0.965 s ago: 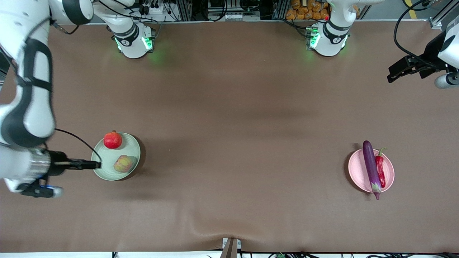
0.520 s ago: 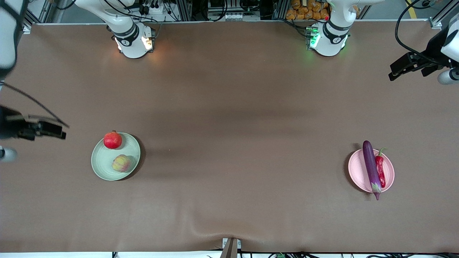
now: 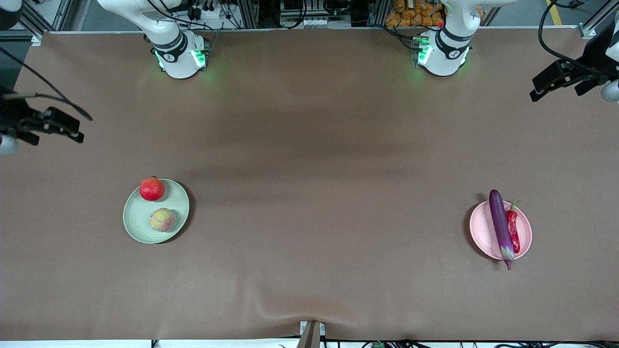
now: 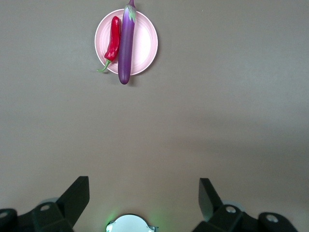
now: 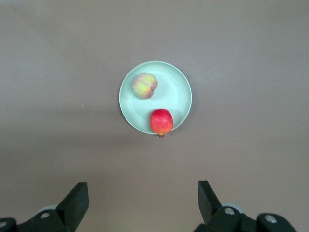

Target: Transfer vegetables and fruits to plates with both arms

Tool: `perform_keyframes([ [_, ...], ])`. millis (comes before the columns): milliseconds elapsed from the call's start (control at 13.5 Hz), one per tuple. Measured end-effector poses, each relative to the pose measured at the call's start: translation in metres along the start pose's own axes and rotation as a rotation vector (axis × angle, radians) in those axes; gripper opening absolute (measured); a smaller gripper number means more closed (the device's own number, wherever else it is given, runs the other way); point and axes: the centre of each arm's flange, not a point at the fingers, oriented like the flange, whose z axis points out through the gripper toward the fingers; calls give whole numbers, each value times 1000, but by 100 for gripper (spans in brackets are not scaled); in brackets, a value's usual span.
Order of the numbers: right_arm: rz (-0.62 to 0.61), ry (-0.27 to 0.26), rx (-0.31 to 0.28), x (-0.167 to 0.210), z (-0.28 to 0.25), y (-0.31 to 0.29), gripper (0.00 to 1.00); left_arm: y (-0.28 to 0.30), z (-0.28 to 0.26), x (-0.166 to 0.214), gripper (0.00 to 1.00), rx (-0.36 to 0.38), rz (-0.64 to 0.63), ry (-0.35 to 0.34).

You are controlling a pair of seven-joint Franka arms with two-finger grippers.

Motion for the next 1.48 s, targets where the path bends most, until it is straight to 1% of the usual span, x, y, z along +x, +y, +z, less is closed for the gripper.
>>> perform_keyframes([
  [148,-6,-1,-8,-8,3,-1,100,0,2,0,100,1,0,-3],
  [371,-6,2,-8,-11,10,-1,100,1,4,2,100,1,2,-4],
  [520,-6,19,-9,-10,6,-1,100,2,2,1,100,1,5,-1],
  [668,-1,24,-6,-11,-4,2,100,2,1,1,100,3,7,3],
  [742,-18,24,9,-13,-7,7,100,1,1,2,100,13,11,8],
  [891,-122,31,48,-14,-10,21,100,0,0,3,100,33,18,19],
  [1039,-210,36,50,-15,-10,34,100,0,0,3,100,34,19,20],
  [1188,-249,35,39,-16,-10,41,100,0,0,3,100,34,19,20],
  [1336,-239,29,39,-17,-10,46,100,0,0,3,100,34,19,20],
  [1484,-178,8,44,-20,-8,51,100,1,0,3,100,34,20,20],
])
